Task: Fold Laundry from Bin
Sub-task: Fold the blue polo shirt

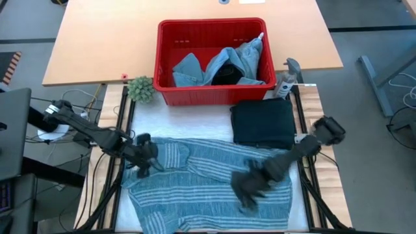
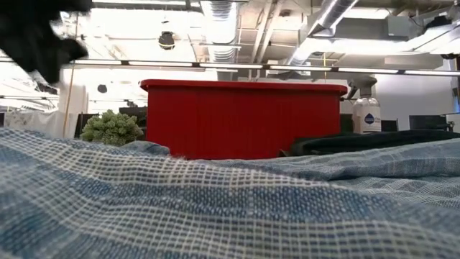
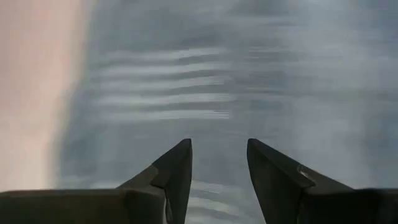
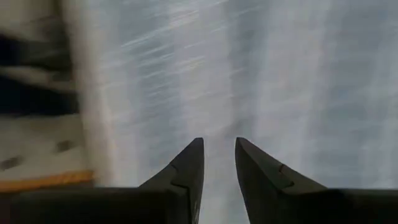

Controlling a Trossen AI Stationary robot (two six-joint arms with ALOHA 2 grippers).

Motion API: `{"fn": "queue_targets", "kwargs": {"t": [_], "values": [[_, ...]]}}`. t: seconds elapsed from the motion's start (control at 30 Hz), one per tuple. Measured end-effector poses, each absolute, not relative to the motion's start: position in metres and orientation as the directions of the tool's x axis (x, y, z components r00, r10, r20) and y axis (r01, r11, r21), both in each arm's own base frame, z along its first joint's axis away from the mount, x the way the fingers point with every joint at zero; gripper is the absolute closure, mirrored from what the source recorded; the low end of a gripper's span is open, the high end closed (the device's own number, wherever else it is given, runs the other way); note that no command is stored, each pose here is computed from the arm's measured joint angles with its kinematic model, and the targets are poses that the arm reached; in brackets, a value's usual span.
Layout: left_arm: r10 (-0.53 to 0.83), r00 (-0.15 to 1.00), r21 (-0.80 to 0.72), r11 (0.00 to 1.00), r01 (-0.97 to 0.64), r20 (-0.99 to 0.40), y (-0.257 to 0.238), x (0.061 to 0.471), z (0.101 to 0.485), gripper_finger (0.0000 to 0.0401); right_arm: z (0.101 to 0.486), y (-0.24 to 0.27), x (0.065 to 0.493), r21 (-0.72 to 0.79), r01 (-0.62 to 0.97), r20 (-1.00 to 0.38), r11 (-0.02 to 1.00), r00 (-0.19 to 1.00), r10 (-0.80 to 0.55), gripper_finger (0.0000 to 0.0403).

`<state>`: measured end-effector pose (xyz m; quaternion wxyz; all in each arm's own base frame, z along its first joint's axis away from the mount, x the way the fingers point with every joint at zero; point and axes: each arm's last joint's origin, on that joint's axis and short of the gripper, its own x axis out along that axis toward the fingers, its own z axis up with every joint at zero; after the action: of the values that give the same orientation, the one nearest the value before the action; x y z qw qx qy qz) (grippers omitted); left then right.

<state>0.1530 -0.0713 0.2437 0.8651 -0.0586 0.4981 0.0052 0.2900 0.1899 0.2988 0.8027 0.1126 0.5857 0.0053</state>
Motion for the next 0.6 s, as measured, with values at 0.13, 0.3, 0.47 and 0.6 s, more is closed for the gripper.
{"fn": "queue_targets", "kwargs": {"t": [0.13, 0.3, 0.47, 0.6], "values": [[-0.354, 0.500, -0.290, 0.935, 0.202, -0.791, -0.096, 0.149, 0.291, 0.0258, 0.305, 0.245, 0.259, 0.365, 0.128, -0.892, 0.922, 0.332, 0.307, 0.0272], [-0.444, 0.511, -0.259, 0.882, 0.393, -0.736, -0.131, 0.132, 0.321, 0.0258, 0.287, 0.281, 0.238, 0.376, 0.251, -0.909, 0.892, 0.288, 0.302, 0.0238], [-0.456, 0.449, -0.142, 0.806, 0.575, -0.769, -0.174, 0.116, 0.318, 0.0258, 0.267, 0.299, 0.233, 0.347, 0.284, -0.927, 0.894, 0.248, 0.281, 0.0176], [-0.443, 0.363, -0.072, 0.708, 0.702, -0.820, -0.209, 0.106, 0.302, 0.0255, 0.257, 0.304, 0.238, 0.345, 0.250, -0.930, 0.905, 0.221, 0.293, 0.0139]]}}
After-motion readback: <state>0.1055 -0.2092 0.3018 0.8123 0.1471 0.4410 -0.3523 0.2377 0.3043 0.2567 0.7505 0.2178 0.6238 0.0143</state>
